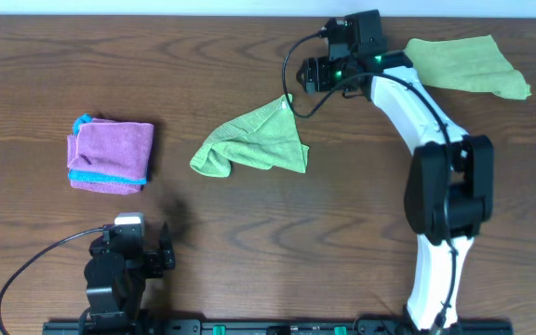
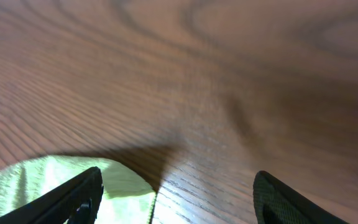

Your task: Fold the cloth

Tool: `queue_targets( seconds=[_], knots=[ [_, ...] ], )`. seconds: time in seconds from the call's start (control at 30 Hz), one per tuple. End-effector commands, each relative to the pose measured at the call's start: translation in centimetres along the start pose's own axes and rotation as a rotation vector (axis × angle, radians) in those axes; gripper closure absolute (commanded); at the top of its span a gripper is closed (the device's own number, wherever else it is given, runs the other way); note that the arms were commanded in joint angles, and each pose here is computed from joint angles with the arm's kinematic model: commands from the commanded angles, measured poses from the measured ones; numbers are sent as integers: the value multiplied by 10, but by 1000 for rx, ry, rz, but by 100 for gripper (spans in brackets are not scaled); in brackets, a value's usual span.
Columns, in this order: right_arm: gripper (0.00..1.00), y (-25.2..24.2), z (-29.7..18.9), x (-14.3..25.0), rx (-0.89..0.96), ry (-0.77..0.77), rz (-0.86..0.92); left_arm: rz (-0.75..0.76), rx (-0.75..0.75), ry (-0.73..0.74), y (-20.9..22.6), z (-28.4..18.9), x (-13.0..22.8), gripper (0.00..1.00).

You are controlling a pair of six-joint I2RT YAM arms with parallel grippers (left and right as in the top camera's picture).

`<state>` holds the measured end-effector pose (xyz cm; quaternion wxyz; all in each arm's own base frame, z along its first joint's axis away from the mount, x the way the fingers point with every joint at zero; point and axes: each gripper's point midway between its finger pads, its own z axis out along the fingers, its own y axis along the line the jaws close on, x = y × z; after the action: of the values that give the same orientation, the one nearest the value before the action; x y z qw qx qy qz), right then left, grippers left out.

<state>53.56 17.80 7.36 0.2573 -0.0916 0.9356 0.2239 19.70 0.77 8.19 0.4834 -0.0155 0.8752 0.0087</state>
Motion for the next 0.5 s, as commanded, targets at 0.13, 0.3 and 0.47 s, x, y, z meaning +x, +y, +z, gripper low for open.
queue_targets(
  seconds=[0.13,0.3,0.47],
  knots=[
    [25,12,29,24,-139,74,-21,-6,-11,3,2,1,2,5],
    [29,10,34,24,-141,68,-48,-6,-11,3,2,1,2,5],
    [29,17,33,25,-188,69,-80,-5,-11,3,2,1,2,4]
  ],
)
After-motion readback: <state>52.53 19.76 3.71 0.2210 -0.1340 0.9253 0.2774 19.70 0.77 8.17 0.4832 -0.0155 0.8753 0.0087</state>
